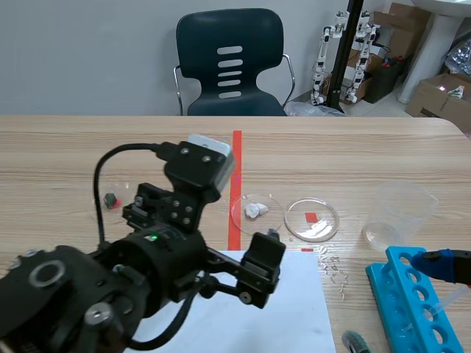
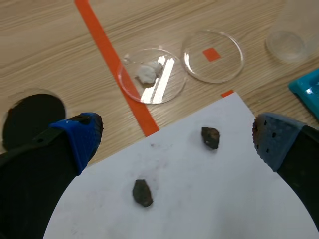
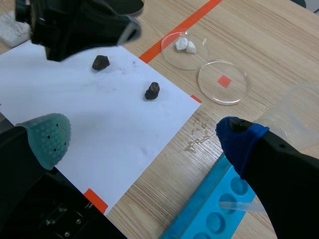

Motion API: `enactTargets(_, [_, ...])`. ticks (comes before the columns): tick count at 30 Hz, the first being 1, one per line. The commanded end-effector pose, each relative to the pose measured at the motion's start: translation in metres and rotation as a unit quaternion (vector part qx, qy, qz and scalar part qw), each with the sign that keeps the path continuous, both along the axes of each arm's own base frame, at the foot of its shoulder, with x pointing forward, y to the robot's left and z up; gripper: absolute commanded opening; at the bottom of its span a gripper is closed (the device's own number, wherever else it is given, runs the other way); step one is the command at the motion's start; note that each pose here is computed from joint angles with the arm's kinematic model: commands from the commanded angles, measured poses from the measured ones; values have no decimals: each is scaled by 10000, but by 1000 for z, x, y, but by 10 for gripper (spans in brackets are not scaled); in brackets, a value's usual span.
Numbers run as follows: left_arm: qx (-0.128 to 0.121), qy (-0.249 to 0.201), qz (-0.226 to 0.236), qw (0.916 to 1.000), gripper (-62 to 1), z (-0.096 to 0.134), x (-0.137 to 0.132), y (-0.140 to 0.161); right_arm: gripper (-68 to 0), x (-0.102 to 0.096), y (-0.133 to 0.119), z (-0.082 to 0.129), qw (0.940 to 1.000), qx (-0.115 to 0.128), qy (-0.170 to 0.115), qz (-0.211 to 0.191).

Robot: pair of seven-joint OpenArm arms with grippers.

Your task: Put the right mineral back

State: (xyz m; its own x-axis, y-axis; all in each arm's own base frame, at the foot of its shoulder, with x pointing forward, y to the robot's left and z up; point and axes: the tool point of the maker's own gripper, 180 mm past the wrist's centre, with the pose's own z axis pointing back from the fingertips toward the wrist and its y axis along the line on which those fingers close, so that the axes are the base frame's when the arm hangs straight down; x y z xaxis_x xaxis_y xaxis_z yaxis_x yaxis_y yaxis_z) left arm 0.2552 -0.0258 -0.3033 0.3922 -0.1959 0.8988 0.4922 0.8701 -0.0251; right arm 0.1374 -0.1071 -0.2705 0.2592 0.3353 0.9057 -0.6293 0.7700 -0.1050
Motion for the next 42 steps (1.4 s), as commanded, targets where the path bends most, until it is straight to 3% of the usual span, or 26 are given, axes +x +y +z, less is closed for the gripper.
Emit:
enactTargets(1, [-71,-224,-28,9997,14,8,0,6,-65,3,2,8,9999,103,-132,22])
enactTargets(12, [163,-755,-82,9970,14,25,-12,75,-65,3,2,8,9999,103,-132,22])
enactTargets(19, [376,-890,257,9950,14,30,-15,112,-65,3,2,8,9999,103,-132,22])
enactTargets(42, [391,-887,274,9949,14,30,-15,114,-65,3,2,8,9999,103,-132,22])
